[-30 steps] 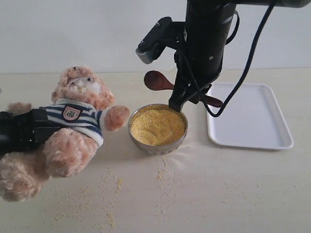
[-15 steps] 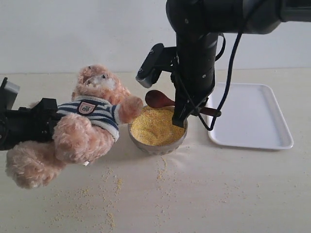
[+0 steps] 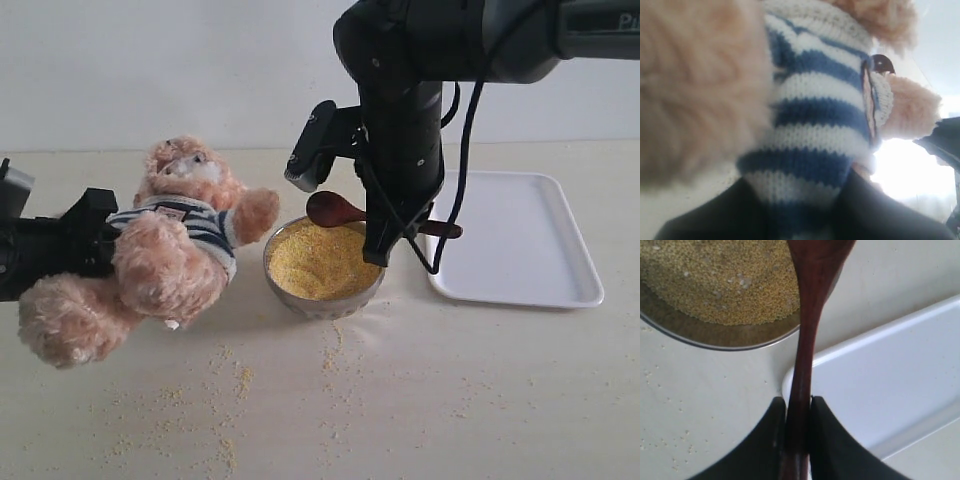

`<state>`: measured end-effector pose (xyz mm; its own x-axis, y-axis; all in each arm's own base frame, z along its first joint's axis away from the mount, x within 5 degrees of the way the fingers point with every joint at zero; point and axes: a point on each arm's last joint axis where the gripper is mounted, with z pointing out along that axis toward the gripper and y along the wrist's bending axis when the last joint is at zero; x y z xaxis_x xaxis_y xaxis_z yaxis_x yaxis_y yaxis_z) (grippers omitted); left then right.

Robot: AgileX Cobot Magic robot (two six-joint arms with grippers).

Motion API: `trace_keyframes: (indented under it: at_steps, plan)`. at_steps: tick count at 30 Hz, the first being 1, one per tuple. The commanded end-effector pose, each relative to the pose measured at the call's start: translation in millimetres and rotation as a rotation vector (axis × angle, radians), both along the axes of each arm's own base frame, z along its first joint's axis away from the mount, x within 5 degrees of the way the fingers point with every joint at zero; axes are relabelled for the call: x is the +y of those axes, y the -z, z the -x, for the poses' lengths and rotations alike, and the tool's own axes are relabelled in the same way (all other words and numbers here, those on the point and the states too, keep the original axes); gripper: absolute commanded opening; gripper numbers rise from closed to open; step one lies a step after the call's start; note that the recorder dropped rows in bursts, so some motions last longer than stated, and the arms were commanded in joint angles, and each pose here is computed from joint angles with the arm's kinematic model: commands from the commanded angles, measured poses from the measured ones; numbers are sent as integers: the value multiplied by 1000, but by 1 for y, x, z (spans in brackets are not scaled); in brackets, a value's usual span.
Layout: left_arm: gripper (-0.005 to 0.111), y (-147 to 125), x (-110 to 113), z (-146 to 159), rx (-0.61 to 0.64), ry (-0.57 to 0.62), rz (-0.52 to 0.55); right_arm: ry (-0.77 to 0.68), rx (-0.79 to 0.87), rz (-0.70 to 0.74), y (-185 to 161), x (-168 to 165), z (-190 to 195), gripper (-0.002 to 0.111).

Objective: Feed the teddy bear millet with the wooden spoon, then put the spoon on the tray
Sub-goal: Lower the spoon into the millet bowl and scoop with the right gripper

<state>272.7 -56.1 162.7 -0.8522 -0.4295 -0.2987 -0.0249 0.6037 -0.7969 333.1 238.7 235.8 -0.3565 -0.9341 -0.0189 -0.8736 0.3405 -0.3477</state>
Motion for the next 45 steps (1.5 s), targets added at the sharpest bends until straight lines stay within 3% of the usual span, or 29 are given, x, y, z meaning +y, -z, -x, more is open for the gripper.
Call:
trace_keyframes:
  at_steps: [1, 14, 22, 31, 37, 45]
  plan:
    - [5, -14, -1, -7, -47, -17, 13, -20, -21, 8, -1, 0, -1, 0]
    - [5, -25, -5, -13, -82, 12, 67, -42, -37, -57, 0, 13, 2, 0]
    - [5, -26, -6, -13, -76, 11, 79, 0, 87, 105, 31, 7, 2, 0]
    - [5, -35, -6, -20, -112, 15, 85, 30, 88, 72, 34, 9, 2, 0]
    - [5, -35, -6, -21, -111, 16, 84, 7, 190, 12, 39, 16, 10, 0]
    - [5, -35, -6, -21, -111, 16, 84, 83, 197, -19, 40, 17, 11, 0]
